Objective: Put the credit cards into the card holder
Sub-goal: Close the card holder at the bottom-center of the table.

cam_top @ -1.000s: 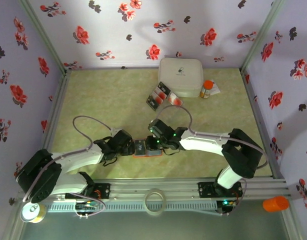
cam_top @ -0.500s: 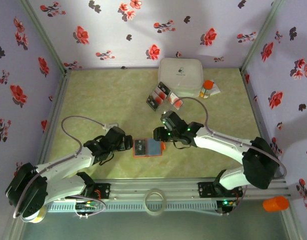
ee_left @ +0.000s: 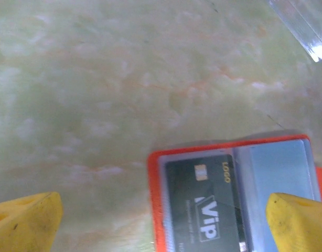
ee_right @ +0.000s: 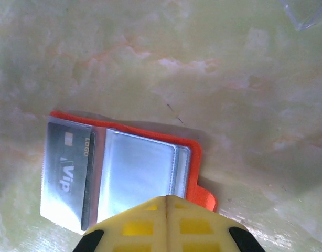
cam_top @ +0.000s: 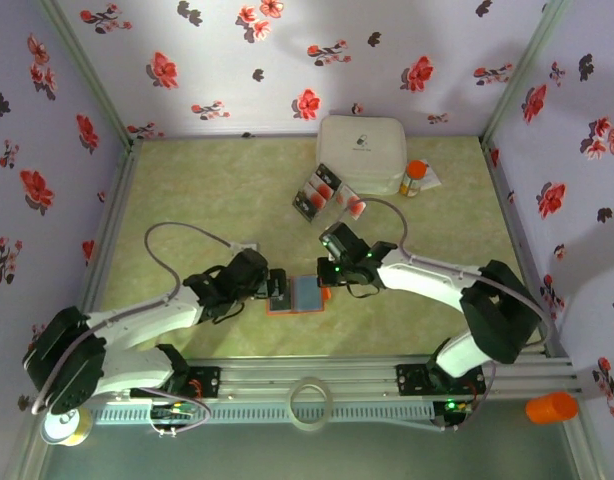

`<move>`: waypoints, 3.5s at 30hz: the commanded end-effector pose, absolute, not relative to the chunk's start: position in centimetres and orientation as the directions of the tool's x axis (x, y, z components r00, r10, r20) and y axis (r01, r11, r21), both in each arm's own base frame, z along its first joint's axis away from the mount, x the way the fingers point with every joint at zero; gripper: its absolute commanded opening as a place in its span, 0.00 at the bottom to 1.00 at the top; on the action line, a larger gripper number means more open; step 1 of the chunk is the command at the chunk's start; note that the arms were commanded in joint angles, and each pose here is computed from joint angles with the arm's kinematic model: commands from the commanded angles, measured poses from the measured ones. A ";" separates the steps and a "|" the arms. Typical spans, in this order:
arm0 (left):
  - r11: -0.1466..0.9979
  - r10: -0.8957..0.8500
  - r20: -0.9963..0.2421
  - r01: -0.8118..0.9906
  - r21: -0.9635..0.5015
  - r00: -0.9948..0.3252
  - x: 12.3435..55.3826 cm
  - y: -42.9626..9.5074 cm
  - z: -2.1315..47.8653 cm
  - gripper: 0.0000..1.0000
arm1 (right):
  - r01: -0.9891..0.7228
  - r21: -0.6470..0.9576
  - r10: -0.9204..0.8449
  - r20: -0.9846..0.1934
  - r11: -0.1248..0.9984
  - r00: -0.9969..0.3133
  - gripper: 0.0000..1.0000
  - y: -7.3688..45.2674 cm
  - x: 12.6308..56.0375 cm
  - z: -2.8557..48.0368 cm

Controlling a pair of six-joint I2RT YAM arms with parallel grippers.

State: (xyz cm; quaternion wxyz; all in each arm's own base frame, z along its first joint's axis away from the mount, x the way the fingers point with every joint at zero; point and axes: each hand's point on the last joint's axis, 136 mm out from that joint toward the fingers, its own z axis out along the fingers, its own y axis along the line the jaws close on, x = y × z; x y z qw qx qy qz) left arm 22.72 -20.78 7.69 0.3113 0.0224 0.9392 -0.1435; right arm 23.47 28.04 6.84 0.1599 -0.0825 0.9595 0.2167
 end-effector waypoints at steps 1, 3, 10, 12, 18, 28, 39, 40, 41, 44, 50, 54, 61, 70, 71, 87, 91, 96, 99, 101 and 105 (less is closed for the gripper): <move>0.961 -0.037 -0.608 0.138 -0.238 -0.793 22.8 -22.0 7.9 1.00 | -0.263 0.435 -0.102 -0.358 0.861 -0.928 0.00 29.9 24.4 7.7; 0.965 -0.026 -0.602 0.137 -0.223 -0.798 22.5 -22.2 7.3 1.00 | -0.265 0.439 -0.109 -0.350 0.859 -0.931 0.00 30.1 24.4 7.4; 0.971 -0.010 -0.600 0.137 -0.198 -0.800 22.6 -22.1 6.2 1.00 | -0.250 0.427 -0.086 -0.368 0.869 -0.926 0.14 29.0 24.1 7.8; 0.972 0.002 -0.605 0.143 -0.186 -0.796 23.0 -22.1 6.3 1.00 | -0.240 0.420 -0.073 -0.376 0.875 -0.924 0.26 28.4 24.0 8.0; 0.970 -0.014 -0.614 0.139 -0.201 -0.789 24.5 -22.0 6.9 1.00 | -0.206 0.382 -0.047 -0.385 0.901 -0.922 0.45 26.1 23.2 7.5; 0.932 -0.037 -0.592 0.186 -0.311 -0.805 25.9 -23.8 7.5 1.00 | -0.173 0.347 -0.046 -0.346 0.922 -0.937 0.45 24.9 22.4 4.2; 0.918 -0.049 -0.543 0.176 -0.355 -0.838 25.9 -25.1 5.6 1.00 | -0.157 0.344 -0.038 -0.330 0.926 -0.943 0.00 24.3 21.9 2.6; 0.919 -0.051 -0.541 0.173 -0.355 -0.839 25.9 -25.1 5.5 1.00 | -0.156 0.344 -0.036 -0.329 0.926 -0.943 0.00 24.3 21.8 2.5; 0.920 -0.053 -0.540 0.169 -0.354 -0.840 26.0 -25.1 5.3 1.00 | -0.153 0.348 -0.032 -0.331 0.925 -0.943 0.00 24.3 21.8 2.6; 0.922 -0.053 -0.534 0.164 -0.351 -0.844 26.1 -25.1 5.0 1.00 | -0.150 0.351 -0.027 -0.331 0.924 -0.943 0.00 24.2 21.8 2.5; 0.930 -0.049 -0.518 0.149 -0.335 -0.854 25.9 -24.9 3.9 1.00 | -0.143 0.358 -0.019 -0.327 0.923 -0.945 0.00 24.1 21.7 2.3; 0.929 -0.041 -0.505 0.152 -0.336 -0.862 25.8 -25.1 3.3 1.00 | -0.143 0.364 -0.017 -0.327 0.920 -0.945 0.00 24.2 21.6 2.3; 0.896 -0.026 -0.483 0.194 -0.400 -0.875 25.3 -26.9 3.9 1.00 | -0.136 0.372 -0.012 -0.319 0.918 -0.948 0.00 24.4 21.6 2.1; 0.836 -0.054 -0.499 0.234 -0.496 -0.865 24.4 -27.7 7.2 1.00 | -0.129 0.386 -0.002 -0.313 0.913 -0.950 0.00 24.8 21.7 1.9; 0.826 -0.062 -0.502 0.238 -0.511 -0.863 24.4 -27.8 7.6 1.00 | -0.128 0.385 -0.002 -0.312 0.914 -0.950 0.00 24.7 21.6 1.9; 0.659 -0.159 -0.473 0.264 -0.705 -0.866 23.9 -32.1 11.1 1.00 | -0.124 0.396 0.004 -0.306 0.910 -0.952 0.00 25.0 21.7 1.7; 0.642 -0.155 -0.469 0.272 -0.717 -0.870 23.6 -33.3 11.3 1.00 | -0.122 0.402 0.009 -0.308 0.907 -0.951 0.00 25.1 21.8 1.8; 0.631 -0.154 -0.451 0.264 -0.730 -0.879 23.2 -34.2 10.5 1.00 | -0.123 0.407 0.010 -0.308 0.905 -0.951 0.00 25.3 21.8 1.9; 0.628 -0.157 -0.439 0.254 -0.736 -0.885 23.0 -34.6 9.8 1.00 | -0.124 0.411 0.011 -0.311 0.903 -0.950 0.00 25.4 21.9 2.2; 0.634 -0.158 -0.438 0.249 -0.733 -0.885 22.9 -34.8 9.5 1.00 | -0.126 0.402 0.008 -0.314 0.907 -0.949 0.01 25.1 21.8 2.5; 0.662 -0.168 -0.436 0.226 -0.715 -0.884 23.0 -34.4 8.5 1.00 | -0.115 0.390 0.027 -0.339 0.913 -0.940 0.29 24.0 22.2 3.7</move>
